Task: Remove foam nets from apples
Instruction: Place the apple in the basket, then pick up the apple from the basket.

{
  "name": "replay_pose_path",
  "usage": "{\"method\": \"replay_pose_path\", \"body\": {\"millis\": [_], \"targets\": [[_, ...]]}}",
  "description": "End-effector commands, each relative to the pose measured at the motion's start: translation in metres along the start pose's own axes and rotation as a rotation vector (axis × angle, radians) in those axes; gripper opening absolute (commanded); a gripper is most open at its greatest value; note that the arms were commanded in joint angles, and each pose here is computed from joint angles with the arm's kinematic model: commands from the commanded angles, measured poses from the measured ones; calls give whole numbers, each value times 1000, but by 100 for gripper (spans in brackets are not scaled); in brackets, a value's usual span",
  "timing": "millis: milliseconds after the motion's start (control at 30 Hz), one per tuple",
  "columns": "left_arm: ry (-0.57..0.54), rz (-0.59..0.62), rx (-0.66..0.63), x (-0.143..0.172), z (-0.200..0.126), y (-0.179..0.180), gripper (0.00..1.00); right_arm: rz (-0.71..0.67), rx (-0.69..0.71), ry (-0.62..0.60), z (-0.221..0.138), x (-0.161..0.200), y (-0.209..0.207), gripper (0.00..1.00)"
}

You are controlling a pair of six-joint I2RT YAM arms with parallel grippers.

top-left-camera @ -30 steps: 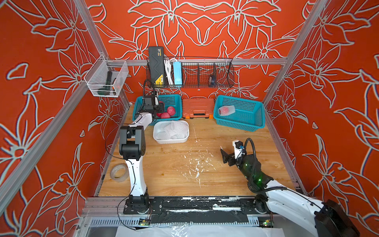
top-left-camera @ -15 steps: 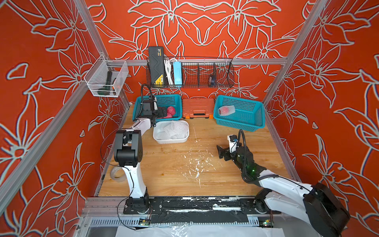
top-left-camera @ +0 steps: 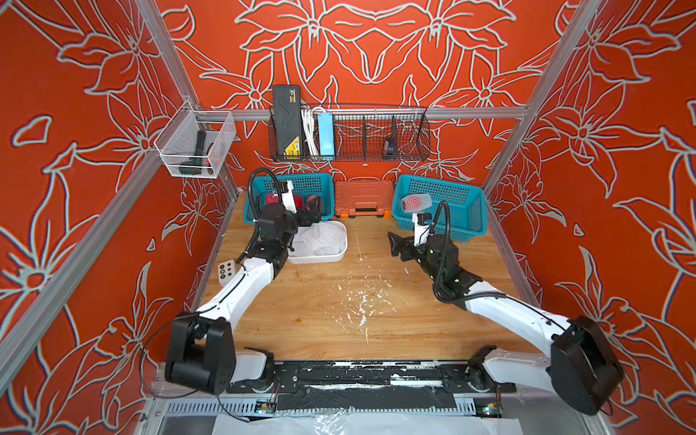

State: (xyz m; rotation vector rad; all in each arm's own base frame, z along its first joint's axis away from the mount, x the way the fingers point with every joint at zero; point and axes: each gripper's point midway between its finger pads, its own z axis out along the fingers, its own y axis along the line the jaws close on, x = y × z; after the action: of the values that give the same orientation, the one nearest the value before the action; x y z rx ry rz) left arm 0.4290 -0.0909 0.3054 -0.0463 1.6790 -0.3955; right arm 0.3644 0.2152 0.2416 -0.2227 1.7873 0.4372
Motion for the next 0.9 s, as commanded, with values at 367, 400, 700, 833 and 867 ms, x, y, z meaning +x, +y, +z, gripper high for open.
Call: {"method": "replay_pose_path", "body": {"millis": [367,400,700,833,867], "targets": [[44,0,283,66,-72,-129,98,78,103,187,95,-56,-75,95],[73,5,293,79,-73,-134,98,90,118,207,100,-56,-87,95],[283,56,393,158,-79,-162,97,268,249,425,140,-25,-187,96],[309,70,403,172,-80,-161,98,402,268,447,163,-9,-218,96],[317,76,399,174,-79,-161,97,426,289,457,166,-7,-226,96]]}}
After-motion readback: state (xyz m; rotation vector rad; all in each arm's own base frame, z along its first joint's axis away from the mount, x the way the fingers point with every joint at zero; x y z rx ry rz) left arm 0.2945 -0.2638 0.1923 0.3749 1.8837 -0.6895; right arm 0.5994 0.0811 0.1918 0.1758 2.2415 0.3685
